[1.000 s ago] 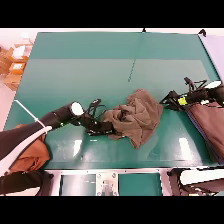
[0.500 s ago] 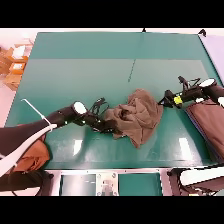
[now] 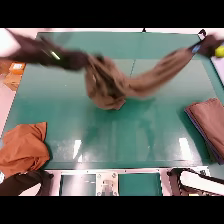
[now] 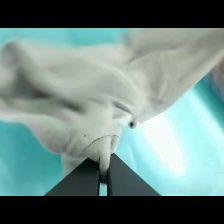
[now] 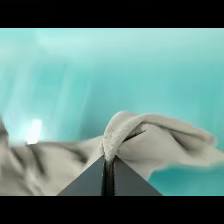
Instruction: Fold the shirts.
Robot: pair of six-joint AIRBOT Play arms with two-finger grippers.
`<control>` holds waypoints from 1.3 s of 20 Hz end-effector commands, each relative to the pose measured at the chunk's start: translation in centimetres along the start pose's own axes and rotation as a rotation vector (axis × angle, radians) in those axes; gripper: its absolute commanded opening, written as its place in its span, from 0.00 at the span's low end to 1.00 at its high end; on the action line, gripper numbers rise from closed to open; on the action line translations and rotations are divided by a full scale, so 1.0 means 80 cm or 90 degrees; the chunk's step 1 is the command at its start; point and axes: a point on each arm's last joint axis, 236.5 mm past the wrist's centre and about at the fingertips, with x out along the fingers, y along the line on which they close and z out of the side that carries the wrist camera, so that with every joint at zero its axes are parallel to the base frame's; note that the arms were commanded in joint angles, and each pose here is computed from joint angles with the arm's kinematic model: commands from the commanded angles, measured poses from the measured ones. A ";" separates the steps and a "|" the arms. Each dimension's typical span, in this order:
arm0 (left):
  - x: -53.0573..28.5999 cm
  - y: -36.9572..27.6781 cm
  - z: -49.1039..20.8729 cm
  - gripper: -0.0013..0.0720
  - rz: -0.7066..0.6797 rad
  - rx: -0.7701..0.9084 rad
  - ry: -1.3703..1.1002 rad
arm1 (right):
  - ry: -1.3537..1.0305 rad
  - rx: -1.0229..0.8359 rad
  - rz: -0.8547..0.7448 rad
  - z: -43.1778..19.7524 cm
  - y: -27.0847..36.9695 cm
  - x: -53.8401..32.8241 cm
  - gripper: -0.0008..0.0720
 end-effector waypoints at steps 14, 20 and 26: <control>-0.165 0.117 0.032 0.05 0.365 0.136 -0.030 | -0.018 -0.020 -0.031 -0.090 0.094 -0.110 0.04; 0.091 0.219 -0.100 0.05 0.302 0.159 0.183 | 0.098 0.318 -0.117 -0.288 -0.120 0.083 0.04; 0.249 0.290 -0.154 0.06 0.287 0.141 0.255 | 0.079 0.411 -0.102 -0.299 -0.203 0.181 0.04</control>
